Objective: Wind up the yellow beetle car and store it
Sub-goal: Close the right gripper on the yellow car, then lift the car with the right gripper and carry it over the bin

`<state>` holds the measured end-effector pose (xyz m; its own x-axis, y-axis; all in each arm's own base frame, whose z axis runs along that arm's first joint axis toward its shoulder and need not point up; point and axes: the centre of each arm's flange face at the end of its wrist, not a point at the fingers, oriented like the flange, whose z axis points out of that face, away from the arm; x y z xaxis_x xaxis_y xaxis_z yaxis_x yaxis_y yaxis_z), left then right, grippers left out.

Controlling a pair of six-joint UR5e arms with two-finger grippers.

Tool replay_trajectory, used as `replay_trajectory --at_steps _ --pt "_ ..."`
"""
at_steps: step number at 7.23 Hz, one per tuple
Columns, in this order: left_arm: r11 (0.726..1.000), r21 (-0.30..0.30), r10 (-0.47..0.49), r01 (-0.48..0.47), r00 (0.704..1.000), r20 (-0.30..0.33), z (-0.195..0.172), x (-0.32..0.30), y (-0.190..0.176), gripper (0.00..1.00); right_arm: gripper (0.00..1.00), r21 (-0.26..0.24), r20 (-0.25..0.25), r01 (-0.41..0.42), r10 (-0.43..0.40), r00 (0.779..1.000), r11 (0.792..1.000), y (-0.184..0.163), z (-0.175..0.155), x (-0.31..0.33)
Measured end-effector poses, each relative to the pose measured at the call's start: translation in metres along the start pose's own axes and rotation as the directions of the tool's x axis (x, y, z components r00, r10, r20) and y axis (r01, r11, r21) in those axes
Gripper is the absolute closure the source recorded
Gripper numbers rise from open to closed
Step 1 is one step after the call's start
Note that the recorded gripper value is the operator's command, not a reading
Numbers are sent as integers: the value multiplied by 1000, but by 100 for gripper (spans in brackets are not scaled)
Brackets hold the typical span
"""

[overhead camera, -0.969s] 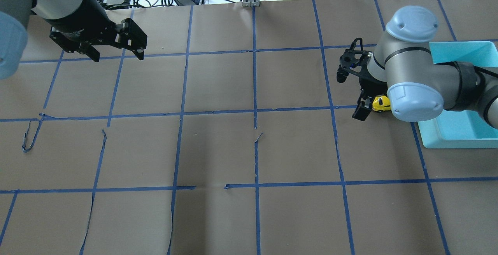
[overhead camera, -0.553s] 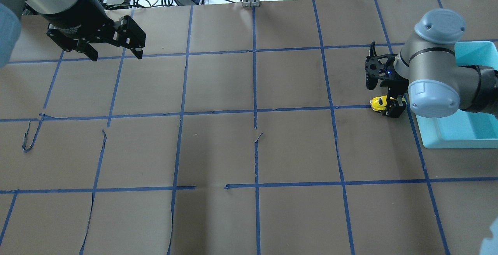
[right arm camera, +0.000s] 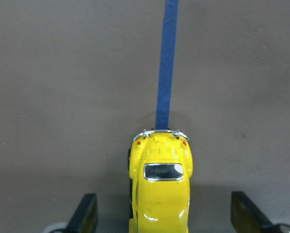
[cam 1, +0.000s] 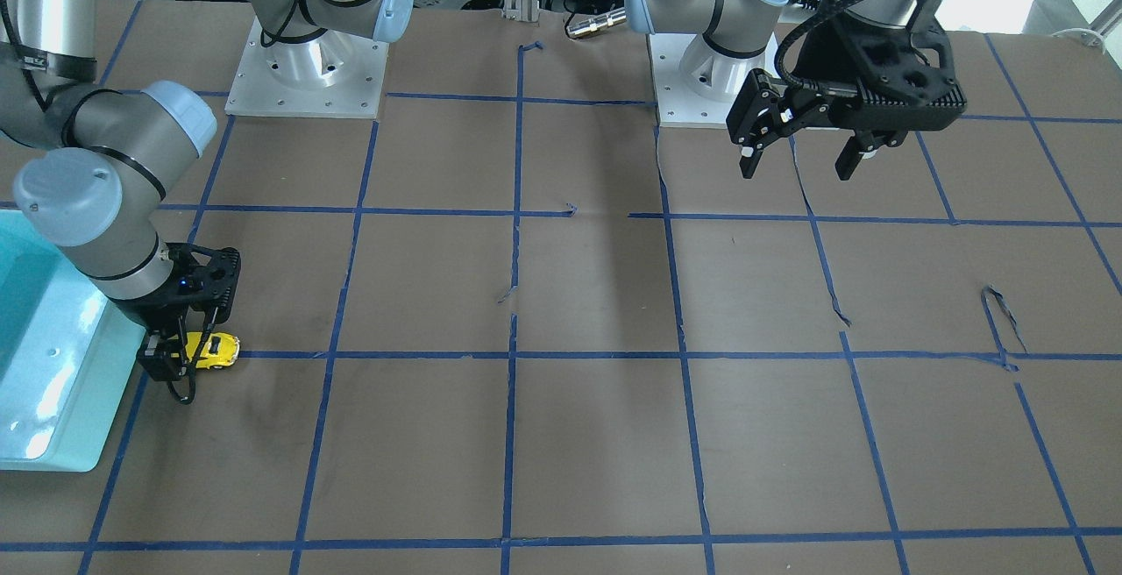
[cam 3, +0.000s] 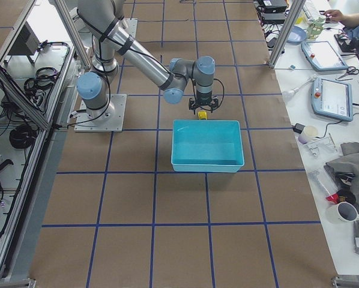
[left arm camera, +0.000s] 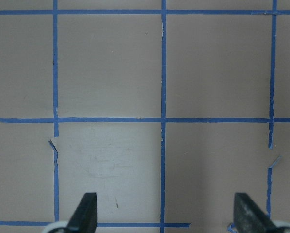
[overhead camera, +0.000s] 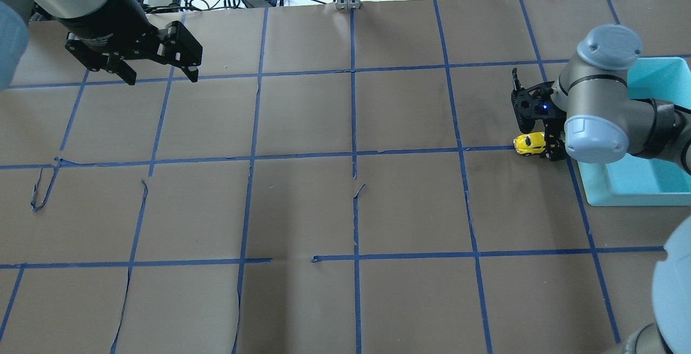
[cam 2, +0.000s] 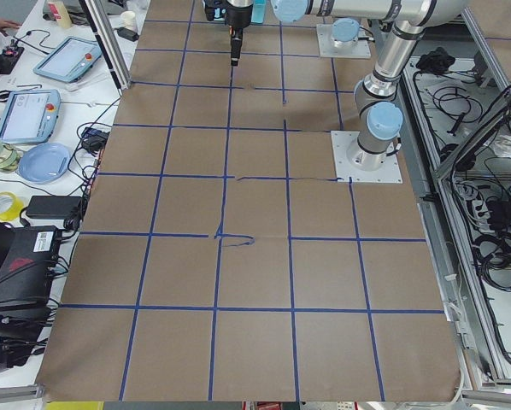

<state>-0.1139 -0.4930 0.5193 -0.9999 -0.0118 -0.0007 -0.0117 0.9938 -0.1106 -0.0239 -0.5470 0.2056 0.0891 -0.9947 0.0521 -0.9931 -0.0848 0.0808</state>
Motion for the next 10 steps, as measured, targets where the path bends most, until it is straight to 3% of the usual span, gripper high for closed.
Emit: replay_trajectory --at_steps 1,2,3,4,5,8,10 --pt "1000 -5 0 0 1000 0 1 0 0 0 12 -1 0 16 -16 1000 1000 0 3 1" --pt "1000 -8 0 0 1000 1 1 0 1 0 30 0 -2 22 -22 1000 1000 1 4 1" --pt "1000 -9 0 0 1000 1 1 0 1 0 66 1 -3 22 -22 1000 1000 2 5 1" --pt "1000 -8 1 -1 1000 1 0 0 1 0 87 1 -2 18 -18 1000 1000 4 6 0" --pt "1000 -7 3 -3 1000 1 0 0 2 0 96 -1 3 12 -12 1000 1000 9 6 -1" --pt "1000 -3 8 -8 1000 2 -2 -1 1 0 100 -3 -10 1 -1 1000 1000 14 -4 2" --pt "1000 -4 11 -11 1000 2 -1 -2 2 0 100 6 -33 -3 3 999 1000 22 -51 26"
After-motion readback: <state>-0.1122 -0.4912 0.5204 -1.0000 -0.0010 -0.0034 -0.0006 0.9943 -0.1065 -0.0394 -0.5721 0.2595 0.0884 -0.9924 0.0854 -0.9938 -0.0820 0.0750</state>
